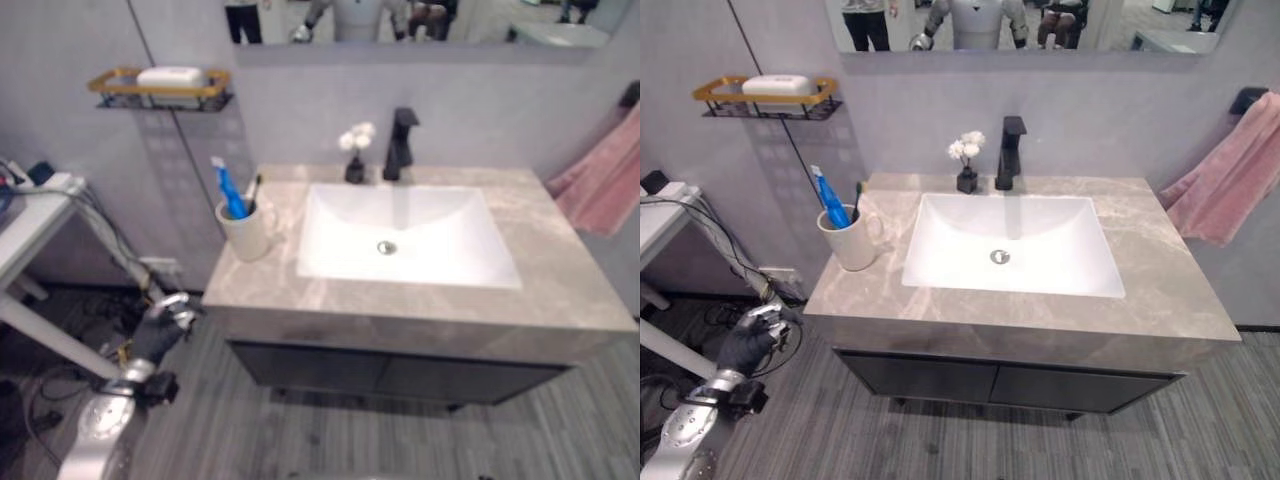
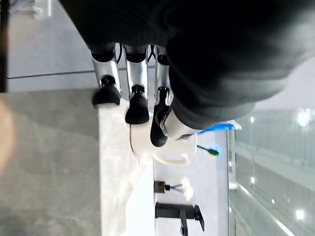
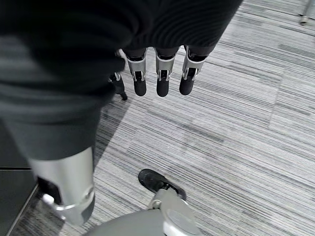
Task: Put brush and paste in cup on sink, flatten towel.
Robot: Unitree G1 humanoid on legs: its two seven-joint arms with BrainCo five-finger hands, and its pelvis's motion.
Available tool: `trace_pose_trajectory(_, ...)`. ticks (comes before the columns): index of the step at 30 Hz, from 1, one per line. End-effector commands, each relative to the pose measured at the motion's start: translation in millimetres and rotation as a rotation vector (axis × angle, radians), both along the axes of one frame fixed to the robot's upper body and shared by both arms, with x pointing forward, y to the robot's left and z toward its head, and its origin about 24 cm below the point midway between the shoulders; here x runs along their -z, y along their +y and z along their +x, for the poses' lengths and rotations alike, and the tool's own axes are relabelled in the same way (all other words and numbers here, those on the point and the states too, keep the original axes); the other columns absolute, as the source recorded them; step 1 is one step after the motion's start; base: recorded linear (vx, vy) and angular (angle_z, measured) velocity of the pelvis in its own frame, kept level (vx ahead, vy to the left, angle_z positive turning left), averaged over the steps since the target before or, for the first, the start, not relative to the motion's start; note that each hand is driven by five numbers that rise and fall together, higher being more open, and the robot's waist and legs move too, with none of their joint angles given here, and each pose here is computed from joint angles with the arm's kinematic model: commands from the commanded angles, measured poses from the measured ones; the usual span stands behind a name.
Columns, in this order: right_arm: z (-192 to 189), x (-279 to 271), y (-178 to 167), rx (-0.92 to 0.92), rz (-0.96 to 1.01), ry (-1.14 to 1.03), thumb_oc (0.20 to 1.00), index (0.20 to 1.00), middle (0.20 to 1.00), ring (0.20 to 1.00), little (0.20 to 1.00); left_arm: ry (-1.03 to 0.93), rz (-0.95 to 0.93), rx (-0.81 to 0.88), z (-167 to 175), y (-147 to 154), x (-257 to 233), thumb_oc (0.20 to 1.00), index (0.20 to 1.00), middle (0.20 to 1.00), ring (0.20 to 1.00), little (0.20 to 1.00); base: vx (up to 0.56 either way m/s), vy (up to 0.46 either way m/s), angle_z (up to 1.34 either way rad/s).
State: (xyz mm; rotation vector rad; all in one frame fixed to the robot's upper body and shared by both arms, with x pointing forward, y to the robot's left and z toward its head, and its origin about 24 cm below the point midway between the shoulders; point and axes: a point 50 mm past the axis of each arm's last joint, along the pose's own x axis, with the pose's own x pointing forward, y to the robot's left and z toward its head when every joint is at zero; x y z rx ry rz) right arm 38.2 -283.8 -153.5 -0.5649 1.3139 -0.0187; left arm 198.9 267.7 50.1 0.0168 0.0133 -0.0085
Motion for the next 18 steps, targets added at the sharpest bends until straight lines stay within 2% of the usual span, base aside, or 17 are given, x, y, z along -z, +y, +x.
trace_pose_trajectory(1, 12, -3, -5, -0.009, -0.026, -0.024, 1.000, 1.000, 1.000, 1.000, 1.000, -0.211, 0.047, -0.038, 19, 5, -37, 0.200, 0.200, 0.200, 0.200, 0.200, 0.01, -0.007, -0.08)
trace_pose_trajectory(18, 9, -3, -7, 0.034, -0.033, -0.031, 1.000, 1.000, 1.000, 1.000, 1.000, -0.222, -0.042, -0.121, 41, 4, -33, 0.200, 0.200, 0.200, 0.200, 0.200, 0.03, -0.002, -0.06)
